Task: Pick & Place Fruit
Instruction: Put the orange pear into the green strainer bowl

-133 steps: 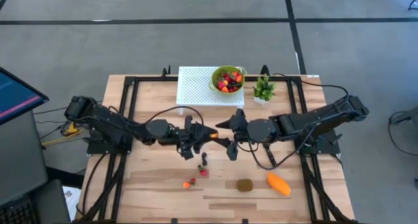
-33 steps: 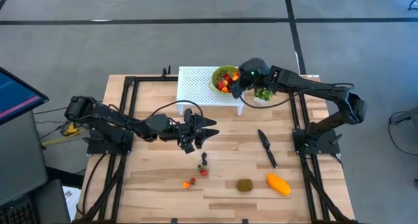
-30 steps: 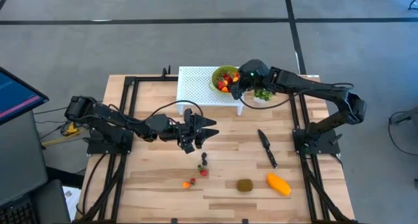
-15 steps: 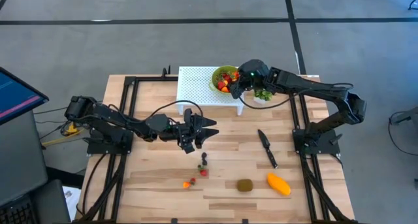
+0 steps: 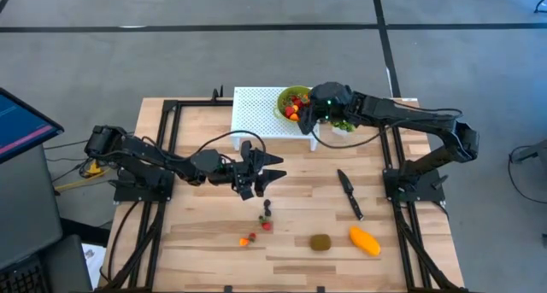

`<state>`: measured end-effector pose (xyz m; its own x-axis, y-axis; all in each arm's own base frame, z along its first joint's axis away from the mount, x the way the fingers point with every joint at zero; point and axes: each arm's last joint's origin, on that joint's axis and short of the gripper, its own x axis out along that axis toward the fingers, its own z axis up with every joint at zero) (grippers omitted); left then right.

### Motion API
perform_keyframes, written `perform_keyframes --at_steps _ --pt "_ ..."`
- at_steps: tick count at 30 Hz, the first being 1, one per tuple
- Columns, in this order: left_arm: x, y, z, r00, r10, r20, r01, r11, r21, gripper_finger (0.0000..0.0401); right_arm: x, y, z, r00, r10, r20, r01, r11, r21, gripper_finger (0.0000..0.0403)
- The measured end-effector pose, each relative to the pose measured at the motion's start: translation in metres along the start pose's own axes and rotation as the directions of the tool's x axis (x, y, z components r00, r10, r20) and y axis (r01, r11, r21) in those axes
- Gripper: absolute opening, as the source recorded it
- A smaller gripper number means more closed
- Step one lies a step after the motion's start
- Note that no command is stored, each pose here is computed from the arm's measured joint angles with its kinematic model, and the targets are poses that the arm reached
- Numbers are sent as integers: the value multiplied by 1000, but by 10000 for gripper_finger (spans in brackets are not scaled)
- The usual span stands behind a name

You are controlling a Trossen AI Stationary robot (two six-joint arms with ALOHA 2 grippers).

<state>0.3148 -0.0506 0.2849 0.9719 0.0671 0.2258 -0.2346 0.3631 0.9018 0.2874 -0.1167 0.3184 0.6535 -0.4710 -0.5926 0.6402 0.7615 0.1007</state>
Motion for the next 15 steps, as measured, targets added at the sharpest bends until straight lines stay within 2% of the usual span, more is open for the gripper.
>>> perform_keyframes --at_steps 6,10,15 --pt "-2 -3 9 1000 -12 29 13 999 -37 237 -13 37 -4 994 106 8 -106 992 -67 190" --pt "-5 -6 17 999 -19 46 28 978 -206 237 -24 64 -17 983 180 -24 -182 976 -121 167" --pt "-10 -10 30 999 2 -37 -17 914 -405 237 -41 95 -38 972 218 -85 -229 962 -149 136"
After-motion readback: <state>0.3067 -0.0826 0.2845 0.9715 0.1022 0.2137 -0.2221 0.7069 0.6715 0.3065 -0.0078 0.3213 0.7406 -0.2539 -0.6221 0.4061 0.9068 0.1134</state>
